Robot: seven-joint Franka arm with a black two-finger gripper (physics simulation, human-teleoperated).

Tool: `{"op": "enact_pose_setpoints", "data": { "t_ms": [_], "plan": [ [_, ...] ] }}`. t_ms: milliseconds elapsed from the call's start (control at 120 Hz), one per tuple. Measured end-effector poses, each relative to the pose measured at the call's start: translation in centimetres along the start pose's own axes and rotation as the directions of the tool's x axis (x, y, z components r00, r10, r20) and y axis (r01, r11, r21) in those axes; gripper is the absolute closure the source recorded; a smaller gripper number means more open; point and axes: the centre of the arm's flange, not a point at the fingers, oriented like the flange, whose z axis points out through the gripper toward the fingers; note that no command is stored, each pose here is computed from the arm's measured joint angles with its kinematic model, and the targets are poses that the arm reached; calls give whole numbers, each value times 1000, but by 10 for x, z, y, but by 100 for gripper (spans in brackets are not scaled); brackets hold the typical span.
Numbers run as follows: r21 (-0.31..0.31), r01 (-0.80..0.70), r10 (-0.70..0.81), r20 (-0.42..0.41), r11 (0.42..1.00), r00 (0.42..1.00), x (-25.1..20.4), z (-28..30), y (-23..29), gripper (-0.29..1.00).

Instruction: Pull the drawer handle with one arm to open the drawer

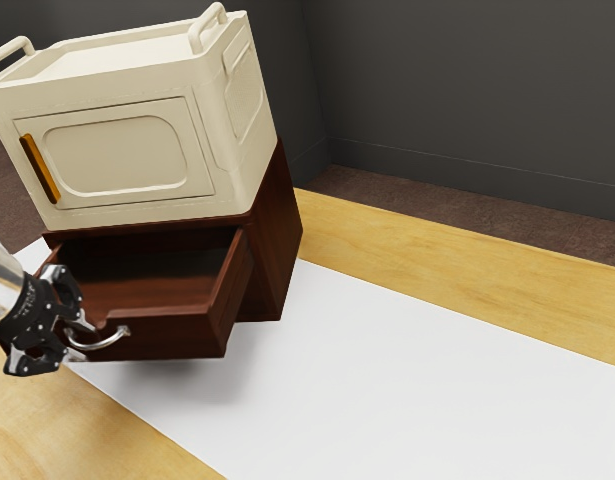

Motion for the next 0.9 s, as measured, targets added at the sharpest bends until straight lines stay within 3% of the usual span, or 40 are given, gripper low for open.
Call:
{"op": "enact_pose_setpoints", "data": {
  "t_ms": [175, 233, 350, 400, 467, 517, 658, 900],
  "plan": [
    [-53, -24, 23, -21, 998, 1000, -6, -38, 23, 52],
    [-64, -24, 22, -21, 998, 1000, -12, -68, 60, 49],
    [-63, -32, 35, 38, 997, 999, -48, -157, 173, 28],
    [-21, -69, 70, 72, 997, 995, -69, -180, 192, 22],
    [125, -139, 127, 99, 982, 987, -96, -153, 176, 16],
    [180, -204, 183, 127, 962, 975, -121, -142, 160, 13],
    [324, -202, 169, 127, 924, 977, -108, -97, 141, 7],
    [397, -180, 144, 118, 900, 982, -88, -73, 134, 2]
  ]
}}
